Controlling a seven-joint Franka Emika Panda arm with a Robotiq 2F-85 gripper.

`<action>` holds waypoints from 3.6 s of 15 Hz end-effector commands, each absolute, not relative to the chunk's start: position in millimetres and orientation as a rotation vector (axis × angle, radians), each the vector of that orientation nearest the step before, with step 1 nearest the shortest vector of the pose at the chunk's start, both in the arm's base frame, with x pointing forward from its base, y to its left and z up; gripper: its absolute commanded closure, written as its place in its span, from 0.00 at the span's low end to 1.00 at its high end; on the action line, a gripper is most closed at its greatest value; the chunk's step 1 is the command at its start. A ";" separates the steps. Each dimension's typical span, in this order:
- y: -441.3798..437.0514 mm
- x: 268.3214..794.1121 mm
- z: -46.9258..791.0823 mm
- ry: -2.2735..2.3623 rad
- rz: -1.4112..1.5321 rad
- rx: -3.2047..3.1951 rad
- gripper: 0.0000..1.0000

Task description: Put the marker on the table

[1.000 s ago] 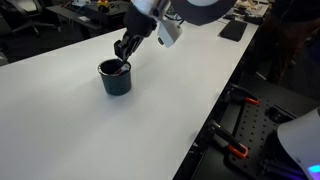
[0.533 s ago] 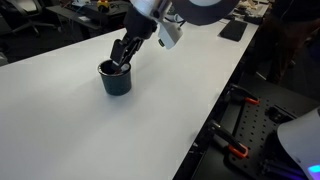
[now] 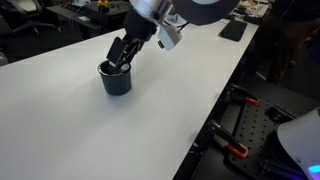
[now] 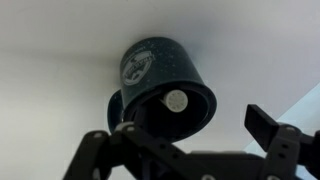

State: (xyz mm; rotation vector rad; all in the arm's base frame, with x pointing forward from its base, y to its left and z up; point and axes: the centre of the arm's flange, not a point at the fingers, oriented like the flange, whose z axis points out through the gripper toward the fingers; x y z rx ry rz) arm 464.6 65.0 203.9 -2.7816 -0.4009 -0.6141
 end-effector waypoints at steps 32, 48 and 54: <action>77.8 453.5 237.2 -0.404 -0.522 -2.755 0.95; 116.8 434.5 311.8 -0.590 -0.432 -3.049 0.95; 128.6 433.0 315.0 -0.684 -0.445 -3.253 0.95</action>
